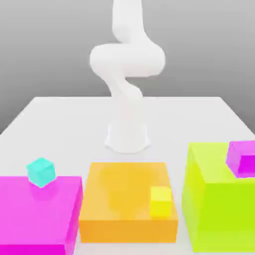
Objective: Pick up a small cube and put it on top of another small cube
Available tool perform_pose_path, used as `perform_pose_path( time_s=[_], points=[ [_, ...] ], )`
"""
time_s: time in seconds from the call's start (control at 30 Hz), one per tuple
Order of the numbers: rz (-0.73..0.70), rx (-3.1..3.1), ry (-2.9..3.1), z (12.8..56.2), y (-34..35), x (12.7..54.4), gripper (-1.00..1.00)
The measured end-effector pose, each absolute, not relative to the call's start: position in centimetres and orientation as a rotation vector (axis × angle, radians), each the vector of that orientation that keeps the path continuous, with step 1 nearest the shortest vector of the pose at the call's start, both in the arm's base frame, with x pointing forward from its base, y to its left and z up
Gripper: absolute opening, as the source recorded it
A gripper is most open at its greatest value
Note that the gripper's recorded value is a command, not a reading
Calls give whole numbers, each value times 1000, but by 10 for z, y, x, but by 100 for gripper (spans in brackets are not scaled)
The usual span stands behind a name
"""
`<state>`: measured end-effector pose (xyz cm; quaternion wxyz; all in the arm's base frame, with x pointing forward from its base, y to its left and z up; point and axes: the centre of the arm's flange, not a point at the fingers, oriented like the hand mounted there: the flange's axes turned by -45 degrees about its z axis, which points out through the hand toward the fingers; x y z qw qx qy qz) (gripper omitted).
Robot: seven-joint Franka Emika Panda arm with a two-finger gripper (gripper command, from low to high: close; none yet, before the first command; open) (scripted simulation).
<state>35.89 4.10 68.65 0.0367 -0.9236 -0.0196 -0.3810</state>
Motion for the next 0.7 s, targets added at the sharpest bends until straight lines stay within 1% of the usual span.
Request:
perform_pose_path(
  time_s=[0.07,0.17,0.3,0.4,0.5,0.63,0.7],
  points=[
    [-1086,-2800,-110,653,83,372,0],
    [-920,-2787,-129,587,142,385,0],
    [-686,-2806,-126,491,214,378,0],
    [-518,-2836,-121,418,260,352,0],
    [-361,-2877,-117,348,294,311,0],
    [-179,-2970,-75,267,310,259,0],
    [-103,-3031,-25,234,304,245,0]
  ],
)
